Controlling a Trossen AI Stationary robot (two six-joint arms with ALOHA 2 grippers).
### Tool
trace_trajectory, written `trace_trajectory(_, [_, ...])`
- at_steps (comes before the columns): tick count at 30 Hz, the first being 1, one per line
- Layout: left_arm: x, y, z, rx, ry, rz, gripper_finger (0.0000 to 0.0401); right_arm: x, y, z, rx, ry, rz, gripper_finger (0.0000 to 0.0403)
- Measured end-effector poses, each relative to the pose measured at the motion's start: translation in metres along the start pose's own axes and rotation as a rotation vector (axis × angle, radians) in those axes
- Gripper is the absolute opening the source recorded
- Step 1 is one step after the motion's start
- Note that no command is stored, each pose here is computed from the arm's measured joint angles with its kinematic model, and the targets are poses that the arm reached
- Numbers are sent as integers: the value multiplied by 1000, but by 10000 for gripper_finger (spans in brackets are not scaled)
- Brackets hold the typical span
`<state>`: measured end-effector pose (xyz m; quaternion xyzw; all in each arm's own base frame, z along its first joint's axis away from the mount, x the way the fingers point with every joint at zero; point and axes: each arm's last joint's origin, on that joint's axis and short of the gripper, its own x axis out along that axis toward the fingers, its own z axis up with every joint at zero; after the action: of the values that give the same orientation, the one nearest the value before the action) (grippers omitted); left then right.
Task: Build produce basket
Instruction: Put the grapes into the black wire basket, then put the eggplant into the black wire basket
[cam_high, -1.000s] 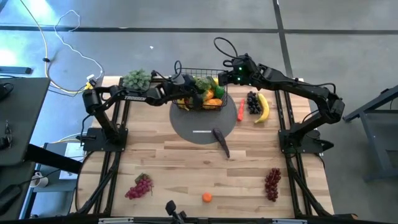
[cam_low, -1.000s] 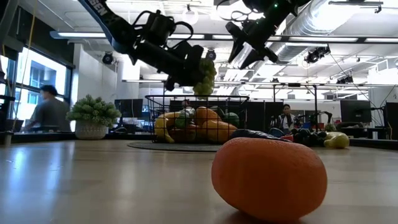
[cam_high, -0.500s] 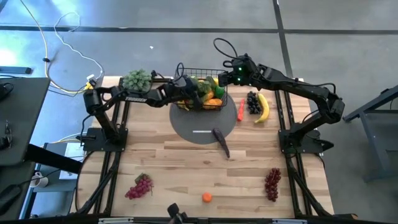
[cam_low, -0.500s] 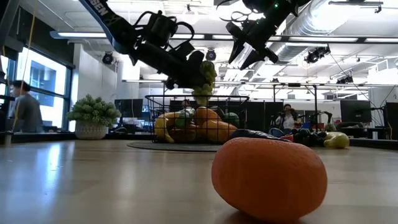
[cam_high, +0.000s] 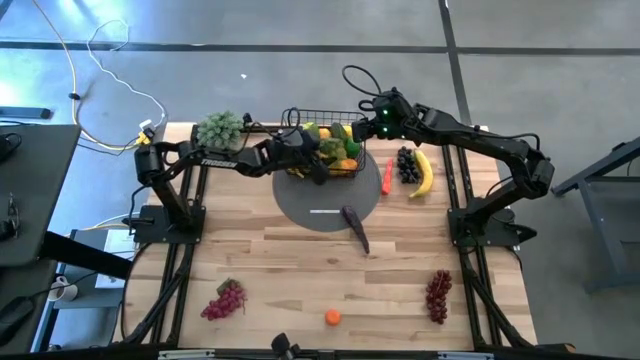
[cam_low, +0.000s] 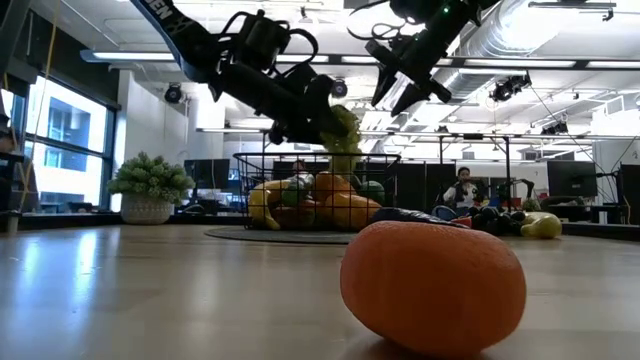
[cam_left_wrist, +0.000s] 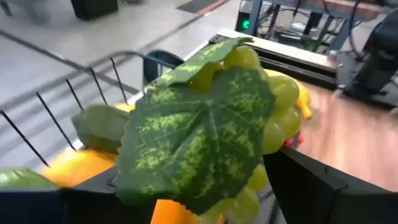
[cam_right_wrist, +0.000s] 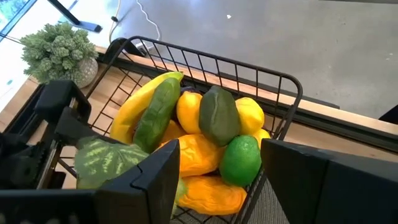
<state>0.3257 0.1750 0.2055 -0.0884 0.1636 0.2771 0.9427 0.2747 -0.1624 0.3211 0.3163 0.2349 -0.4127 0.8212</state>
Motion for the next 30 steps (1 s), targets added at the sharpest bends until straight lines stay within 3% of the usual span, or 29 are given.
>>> trace_trajectory(3, [0,0,8,-69,37,-19,263,0,0,0,-1,0,0,206])
trace_trajectory(11, [0,-2,37,-67,148,30,264,0,0,0,-21,7,10,206])
trace_trajectory(21, [-4,1,51,-82,240,20,264,-2,-1,-4,-54,69,28,206])
trace_trajectory(30, [-38,-1,72,-111,280,24,264,-20,6,-18,-66,209,130,206])
